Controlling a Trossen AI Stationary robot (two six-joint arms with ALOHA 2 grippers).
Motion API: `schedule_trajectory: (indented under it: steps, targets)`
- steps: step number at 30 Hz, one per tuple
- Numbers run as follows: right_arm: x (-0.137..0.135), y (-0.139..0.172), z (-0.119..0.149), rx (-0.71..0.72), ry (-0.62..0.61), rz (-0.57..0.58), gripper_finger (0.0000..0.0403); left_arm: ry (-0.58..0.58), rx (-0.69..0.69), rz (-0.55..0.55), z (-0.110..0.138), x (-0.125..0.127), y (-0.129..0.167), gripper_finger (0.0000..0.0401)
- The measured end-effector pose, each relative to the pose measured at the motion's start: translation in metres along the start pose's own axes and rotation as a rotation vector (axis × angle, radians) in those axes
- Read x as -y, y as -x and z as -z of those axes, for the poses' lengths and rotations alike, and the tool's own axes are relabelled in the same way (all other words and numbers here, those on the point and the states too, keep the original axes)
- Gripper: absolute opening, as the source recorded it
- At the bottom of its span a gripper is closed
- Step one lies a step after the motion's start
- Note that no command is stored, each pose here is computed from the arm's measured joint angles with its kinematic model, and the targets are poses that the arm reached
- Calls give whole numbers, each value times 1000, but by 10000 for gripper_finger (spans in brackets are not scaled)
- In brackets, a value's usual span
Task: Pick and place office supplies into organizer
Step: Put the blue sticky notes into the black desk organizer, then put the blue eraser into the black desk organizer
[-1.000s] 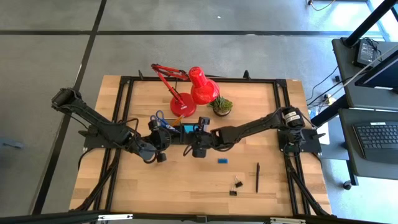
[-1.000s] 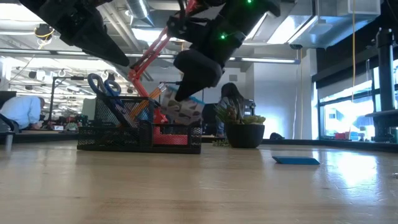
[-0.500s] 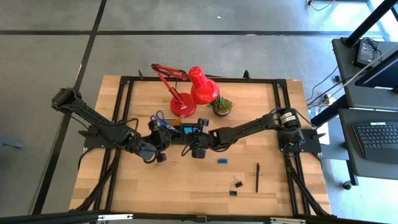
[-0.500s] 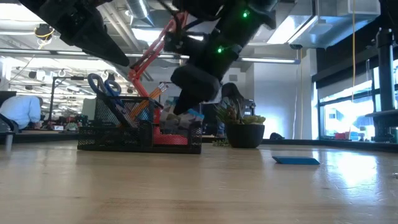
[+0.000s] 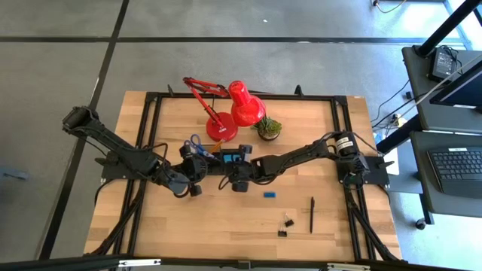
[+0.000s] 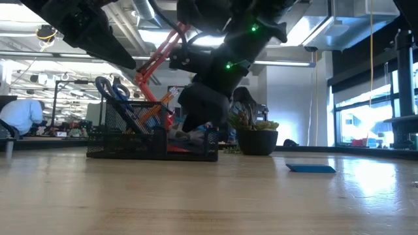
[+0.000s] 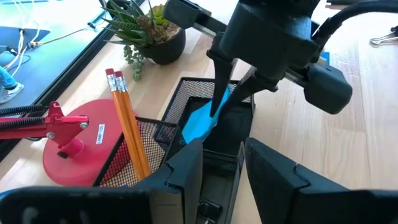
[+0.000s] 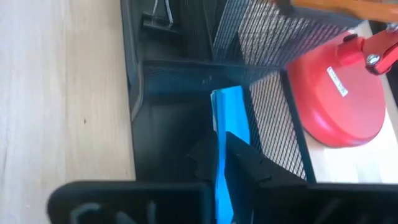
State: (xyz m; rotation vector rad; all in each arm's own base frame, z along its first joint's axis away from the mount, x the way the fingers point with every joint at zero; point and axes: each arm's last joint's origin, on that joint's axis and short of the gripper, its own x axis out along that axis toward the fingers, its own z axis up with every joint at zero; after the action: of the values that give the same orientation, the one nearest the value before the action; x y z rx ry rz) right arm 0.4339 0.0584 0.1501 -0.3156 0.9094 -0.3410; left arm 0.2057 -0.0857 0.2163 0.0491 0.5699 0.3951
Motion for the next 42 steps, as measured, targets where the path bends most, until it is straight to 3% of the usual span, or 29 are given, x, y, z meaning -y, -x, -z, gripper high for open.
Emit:
schedule_trajectory:
  steps: [14, 29, 36, 42]
  targets:
    - [0, 0, 0, 4, -6, 0, 77, 9, 0, 0, 0, 0, 0, 116]
    - [1, 2, -1, -15, -21, -7, 188, 15, -3, 6, 0, 0, 0, 116]
    - [4, 30, -26, -85, 39, -18, 202, 17, -4, 7, 0, 0, 0, 116]
    - [-2, 68, -29, -230, 134, -94, 194, 26, -13, 26, 0, 1, 0, 116]
